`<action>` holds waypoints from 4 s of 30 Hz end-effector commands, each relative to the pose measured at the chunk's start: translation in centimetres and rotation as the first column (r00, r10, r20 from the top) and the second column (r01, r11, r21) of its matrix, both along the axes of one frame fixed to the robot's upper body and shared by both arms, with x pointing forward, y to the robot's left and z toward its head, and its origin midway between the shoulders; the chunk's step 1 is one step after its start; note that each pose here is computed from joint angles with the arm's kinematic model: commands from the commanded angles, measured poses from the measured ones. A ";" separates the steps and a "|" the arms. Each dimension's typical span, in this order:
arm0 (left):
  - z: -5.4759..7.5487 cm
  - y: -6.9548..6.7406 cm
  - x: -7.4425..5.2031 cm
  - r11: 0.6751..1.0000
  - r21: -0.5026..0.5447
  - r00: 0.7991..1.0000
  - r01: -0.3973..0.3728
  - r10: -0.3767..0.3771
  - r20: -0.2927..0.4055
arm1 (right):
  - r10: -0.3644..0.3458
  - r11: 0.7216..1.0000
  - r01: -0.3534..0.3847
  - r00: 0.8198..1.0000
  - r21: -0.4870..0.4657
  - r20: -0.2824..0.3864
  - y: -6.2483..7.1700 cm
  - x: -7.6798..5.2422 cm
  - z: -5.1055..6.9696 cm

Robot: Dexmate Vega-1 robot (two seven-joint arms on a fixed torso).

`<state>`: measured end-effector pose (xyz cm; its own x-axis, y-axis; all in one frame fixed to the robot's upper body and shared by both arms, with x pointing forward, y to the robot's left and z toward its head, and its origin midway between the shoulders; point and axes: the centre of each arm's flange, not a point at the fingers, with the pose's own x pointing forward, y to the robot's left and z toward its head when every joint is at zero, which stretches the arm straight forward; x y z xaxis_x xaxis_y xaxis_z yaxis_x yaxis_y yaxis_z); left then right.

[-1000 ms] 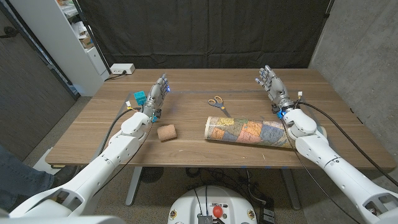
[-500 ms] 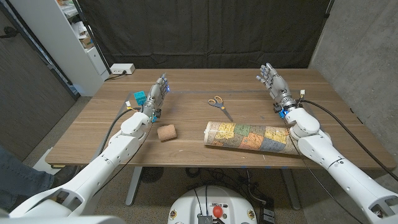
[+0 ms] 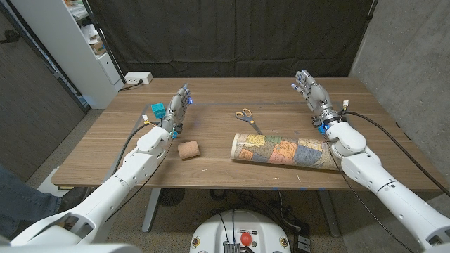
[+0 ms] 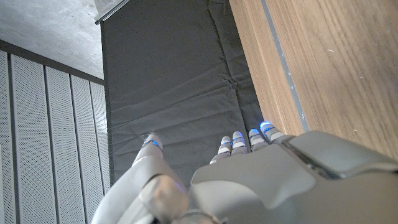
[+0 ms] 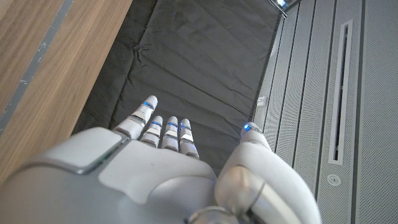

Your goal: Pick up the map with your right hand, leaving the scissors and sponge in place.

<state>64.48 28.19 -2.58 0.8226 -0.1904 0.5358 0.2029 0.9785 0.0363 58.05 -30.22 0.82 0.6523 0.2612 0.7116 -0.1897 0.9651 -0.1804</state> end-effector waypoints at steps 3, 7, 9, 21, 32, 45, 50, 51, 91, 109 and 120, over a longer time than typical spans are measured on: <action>-0.2 -0.2 -0.1 1.000 -0.005 1.000 0.010 -0.010 -0.002 | -0.014 1.000 0.015 0.999 -0.027 0.045 -0.3 -1.9 0.0; -0.2 -0.2 -0.1 1.000 -0.004 1.000 0.010 -0.010 -0.004 | -0.010 0.999 0.012 0.999 -0.032 0.051 -0.2 -2.2 0.2; -0.2 -0.2 -0.1 1.000 -0.004 1.000 0.010 -0.010 -0.005 | -0.010 0.999 0.012 0.998 -0.041 0.055 -0.2 -2.4 0.2; -0.3 0.2 -0.5 1.000 -0.016 1.000 0.003 -0.003 -0.001 | -0.015 0.999 0.019 0.997 -0.047 0.072 -0.6 -3.4 -0.3; -0.3 -0.1 -0.5 1.000 -0.017 1.000 0.011 -0.011 0.000 | -0.034 0.997 0.040 0.995 -0.067 0.091 -1.2 -4.8 -0.5; 0.0 0.2 -0.7 1.000 -0.015 1.000 0.005 -0.005 0.006 | -0.054 0.995 0.064 0.991 -0.083 0.121 -1.8 -6.4 -0.8; 0.0 0.3 -0.7 1.000 -0.016 1.000 0.004 -0.004 0.004 | -0.054 0.994 0.066 0.990 -0.087 0.130 -1.7 -6.7 -0.9; -0.1 0.3 -0.7 1.000 -0.016 1.000 0.005 -0.005 0.004 | -0.053 0.994 0.065 0.990 -0.090 0.131 -1.6 -6.8 -1.0; 0.7 0.6 -0.5 1.000 -0.012 1.000 0.003 -0.003 0.011 | -0.118 0.981 0.136 0.984 -0.135 0.133 -2.0 -9.8 -2.7; 0.9 0.4 -0.1 1.000 -0.009 1.000 0.011 -0.011 0.010 | -0.131 0.975 0.156 0.979 -0.160 0.154 -1.7 -11.0 -3.1; 1.1 0.3 -0.1 1.000 0.009 1.000 0.010 -0.010 0.015 | -0.132 0.971 0.159 0.979 -0.179 0.156 -1.6 -11.5 -3.3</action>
